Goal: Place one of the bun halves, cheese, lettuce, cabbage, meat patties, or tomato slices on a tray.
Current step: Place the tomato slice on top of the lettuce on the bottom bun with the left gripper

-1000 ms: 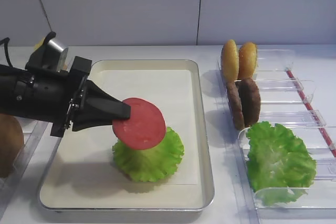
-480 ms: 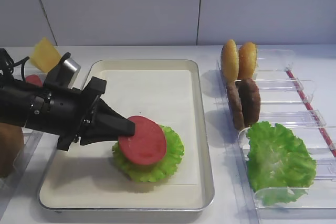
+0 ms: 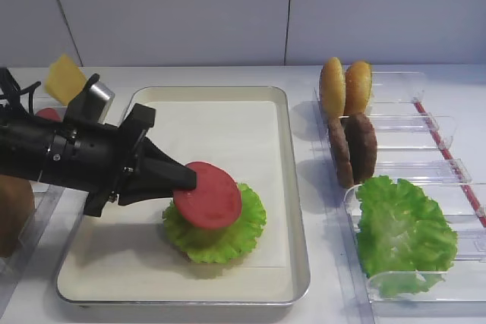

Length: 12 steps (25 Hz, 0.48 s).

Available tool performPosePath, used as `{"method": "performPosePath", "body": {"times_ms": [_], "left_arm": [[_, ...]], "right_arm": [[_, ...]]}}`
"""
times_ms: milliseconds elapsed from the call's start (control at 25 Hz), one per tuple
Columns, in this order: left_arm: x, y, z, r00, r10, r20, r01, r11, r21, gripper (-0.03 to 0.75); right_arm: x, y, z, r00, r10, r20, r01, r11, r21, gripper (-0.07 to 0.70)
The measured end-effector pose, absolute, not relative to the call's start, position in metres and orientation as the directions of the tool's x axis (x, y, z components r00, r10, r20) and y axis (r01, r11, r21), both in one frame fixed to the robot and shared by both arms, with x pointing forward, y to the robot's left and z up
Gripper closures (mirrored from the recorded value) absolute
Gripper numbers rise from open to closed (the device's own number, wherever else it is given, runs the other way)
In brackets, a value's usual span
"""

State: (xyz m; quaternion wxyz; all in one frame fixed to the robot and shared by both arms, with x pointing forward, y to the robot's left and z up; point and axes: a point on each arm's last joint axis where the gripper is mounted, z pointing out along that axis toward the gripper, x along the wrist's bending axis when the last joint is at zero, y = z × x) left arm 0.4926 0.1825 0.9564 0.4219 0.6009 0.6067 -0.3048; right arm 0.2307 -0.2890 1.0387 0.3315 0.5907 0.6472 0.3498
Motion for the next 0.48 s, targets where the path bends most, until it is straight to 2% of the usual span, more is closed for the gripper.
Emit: {"method": "performPosePath", "body": {"times_ms": [480], "left_arm": [[0.492, 0.1742, 0.9517, 0.061, 0.524, -0.85, 0.985, 0.106, 0.136, 0.656]], "right_arm": [[0.2307, -0.289, 1.0387, -0.082, 0.996, -0.016, 0.533, 0.057, 0.844, 0.155]]}}
